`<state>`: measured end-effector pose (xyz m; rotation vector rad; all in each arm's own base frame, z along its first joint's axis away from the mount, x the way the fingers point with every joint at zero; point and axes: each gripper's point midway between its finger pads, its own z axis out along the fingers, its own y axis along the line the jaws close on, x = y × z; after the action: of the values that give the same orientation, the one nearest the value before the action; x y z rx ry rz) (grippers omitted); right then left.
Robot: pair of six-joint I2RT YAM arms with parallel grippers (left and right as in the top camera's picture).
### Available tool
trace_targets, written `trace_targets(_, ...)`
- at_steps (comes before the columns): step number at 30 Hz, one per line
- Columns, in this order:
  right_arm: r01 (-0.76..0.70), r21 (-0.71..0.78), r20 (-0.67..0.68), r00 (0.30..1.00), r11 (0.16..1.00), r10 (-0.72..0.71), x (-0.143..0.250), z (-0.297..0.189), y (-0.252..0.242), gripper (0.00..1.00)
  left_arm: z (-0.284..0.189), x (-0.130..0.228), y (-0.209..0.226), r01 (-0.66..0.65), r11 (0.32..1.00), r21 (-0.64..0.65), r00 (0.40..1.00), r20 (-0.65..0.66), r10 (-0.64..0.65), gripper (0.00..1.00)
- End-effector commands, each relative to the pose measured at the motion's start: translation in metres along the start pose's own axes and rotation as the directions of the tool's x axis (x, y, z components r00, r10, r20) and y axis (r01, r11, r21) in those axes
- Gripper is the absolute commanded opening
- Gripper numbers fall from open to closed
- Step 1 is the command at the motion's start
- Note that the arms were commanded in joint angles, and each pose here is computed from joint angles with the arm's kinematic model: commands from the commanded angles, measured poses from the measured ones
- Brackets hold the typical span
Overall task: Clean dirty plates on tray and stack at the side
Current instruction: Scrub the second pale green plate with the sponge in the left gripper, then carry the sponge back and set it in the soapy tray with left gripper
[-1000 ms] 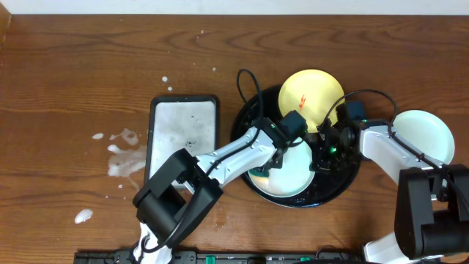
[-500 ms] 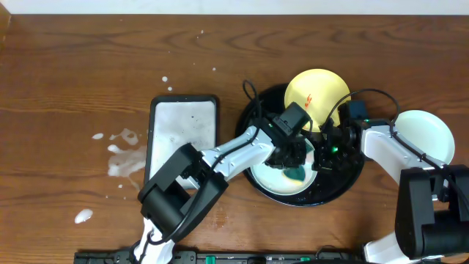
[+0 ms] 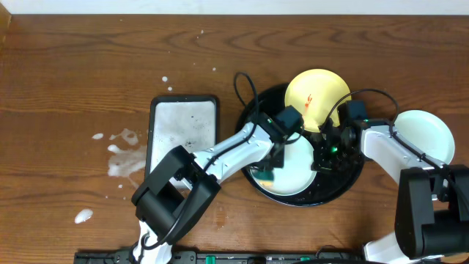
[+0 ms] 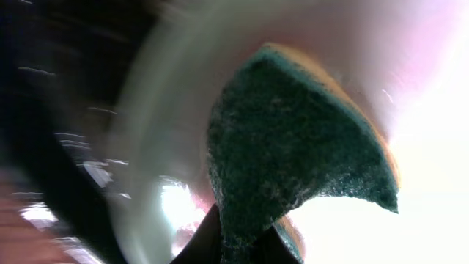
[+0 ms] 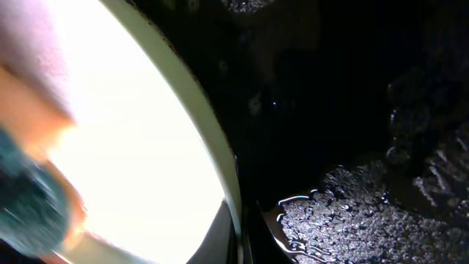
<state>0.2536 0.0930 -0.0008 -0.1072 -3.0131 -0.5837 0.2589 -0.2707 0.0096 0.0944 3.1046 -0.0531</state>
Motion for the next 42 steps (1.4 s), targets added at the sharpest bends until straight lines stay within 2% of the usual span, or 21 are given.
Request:
trace_targets(1,-0.015,0.082,-0.016,1.0,0.997,0.016,0.004,0.005,-0.017,0.01,0.005,-0.034,0.063,0.043,0.954,-0.297,0.991,0.134,-0.003,0.08)
trace_targets(6,-0.016,0.082,-0.019,1.0,0.997,0.018,0.005,0.005,-0.017,0.01,-0.018,-0.043,0.037,0.039,0.976,-0.215,0.992,0.128,-0.012,0.08)
trace_targets(10,-0.018,0.074,-0.002,1.0,0.997,0.019,0.002,0.002,-0.014,0.01,-0.046,-0.045,0.006,0.004,1.0,-0.031,0.996,0.089,-0.001,0.08)
trace_targets(14,0.002,0.07,0.053,0.999,0.998,-0.006,-0.003,-0.012,-0.009,0.01,-0.084,-0.048,0.006,0.029,0.996,0.087,0.994,0.101,-0.038,0.08)
trace_targets(20,0.066,0.133,0.195,0.976,0.989,-0.091,-0.013,-0.047,0.001,0.01,-0.146,-0.051,0.067,0.084,0.992,0.095,0.983,0.156,-0.098,0.08)
trace_targets(24,0.077,0.227,0.296,0.944,0.971,-0.144,-0.014,-0.073,0.009,0.01,-0.169,-0.056,0.133,0.188,0.982,0.009,0.961,0.207,-0.186,0.08)
trace_targets(28,0.079,0.374,0.382,0.894,0.924,-0.232,-0.011,-0.101,0.014,0.01,-0.158,-0.054,0.173,0.246,0.969,-0.027,0.955,0.175,-0.238,0.08)
trace_targets(33,0.042,0.511,0.471,0.822,0.859,-0.321,-0.006,-0.141,0.024,0.01,-0.111,-0.042,0.204,0.299,0.952,-0.067,0.95,0.116,-0.29,0.08)
trace_targets(37,0.044,0.597,0.484,0.776,0.801,-0.403,-0.003,-0.167,0.034,0.01,-0.091,-0.041,0.215,0.302,0.951,-0.069,0.949,0.119,-0.293,0.17)
trace_targets(42,0.068,0.716,0.46,0.703,0.695,-0.542,-0.003,-0.192,0.05,0.01,-0.102,-0.046,0.22,0.317,0.947,-0.044,0.939,0.157,-0.307,0.38)
